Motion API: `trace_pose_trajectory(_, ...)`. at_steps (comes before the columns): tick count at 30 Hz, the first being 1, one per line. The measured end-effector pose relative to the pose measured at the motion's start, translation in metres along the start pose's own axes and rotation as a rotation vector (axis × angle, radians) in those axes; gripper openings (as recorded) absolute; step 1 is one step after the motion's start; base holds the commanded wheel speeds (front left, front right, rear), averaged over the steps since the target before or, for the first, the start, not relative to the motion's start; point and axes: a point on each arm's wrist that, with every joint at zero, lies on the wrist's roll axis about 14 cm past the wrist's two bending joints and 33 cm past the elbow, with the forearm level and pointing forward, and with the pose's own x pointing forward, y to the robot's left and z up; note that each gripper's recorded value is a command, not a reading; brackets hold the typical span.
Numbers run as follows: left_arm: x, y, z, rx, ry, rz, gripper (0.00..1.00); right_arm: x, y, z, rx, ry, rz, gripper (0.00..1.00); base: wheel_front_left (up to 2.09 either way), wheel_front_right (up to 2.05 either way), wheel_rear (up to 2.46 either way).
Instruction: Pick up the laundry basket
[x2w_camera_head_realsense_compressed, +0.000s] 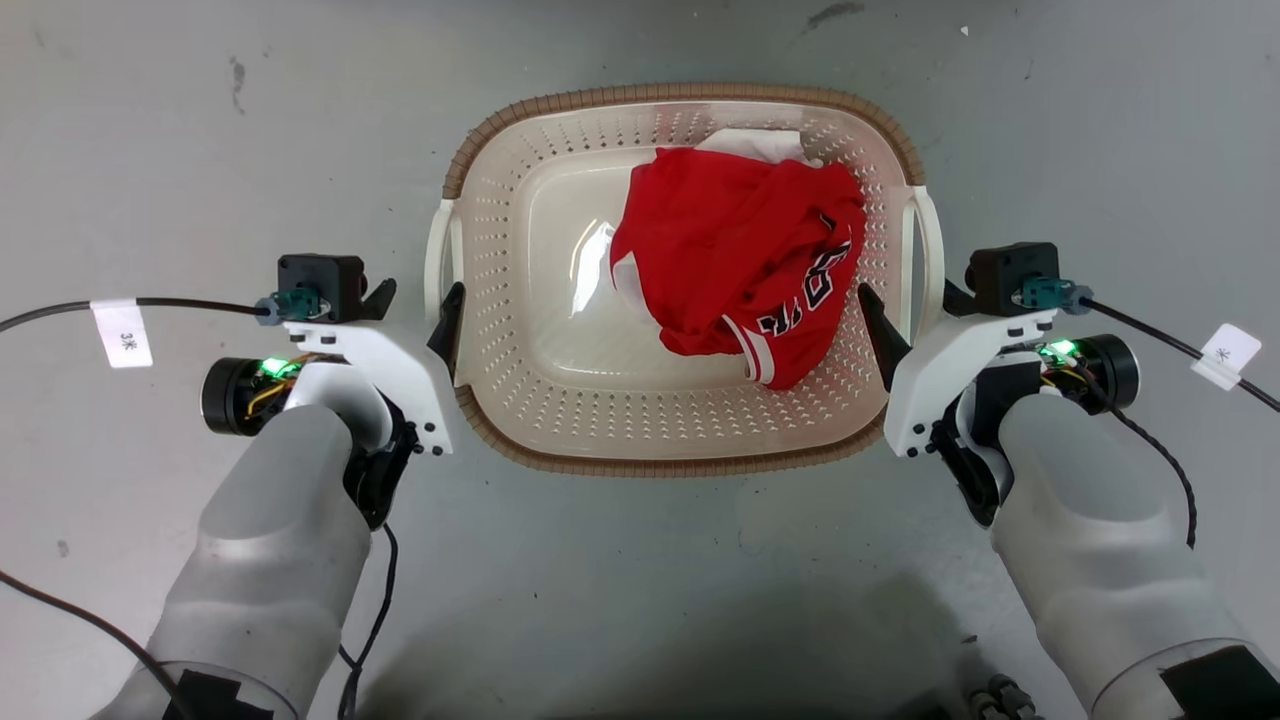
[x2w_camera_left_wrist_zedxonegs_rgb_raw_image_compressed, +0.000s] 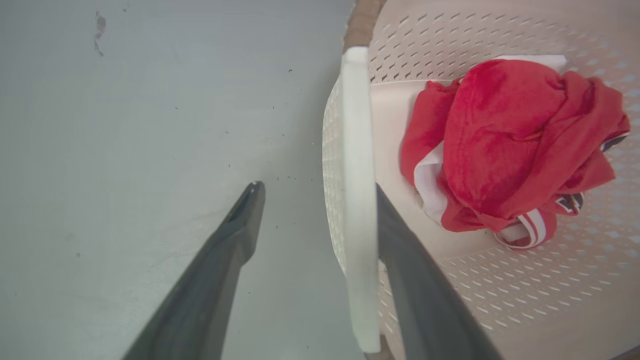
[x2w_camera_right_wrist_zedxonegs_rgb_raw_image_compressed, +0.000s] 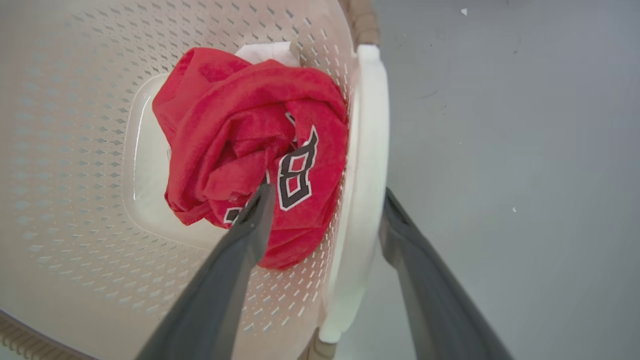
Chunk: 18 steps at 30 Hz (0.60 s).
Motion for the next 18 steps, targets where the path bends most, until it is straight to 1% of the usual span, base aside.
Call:
trace_pose_trajectory(17,0.031,0.001,-0.001,0.021,0.095,-0.027,1.0,0.022,-0.003,-0.019,0.025,0.143,0.006,1.0,0.0,0.0,0.0)
trace_pose_trajectory(18,0.032,0.001,-0.002,0.02,0.105,-0.027,0.4,0.022,-0.003,-0.02,0.027,0.155,0.006,0.91,0.0,0.0,0.0)
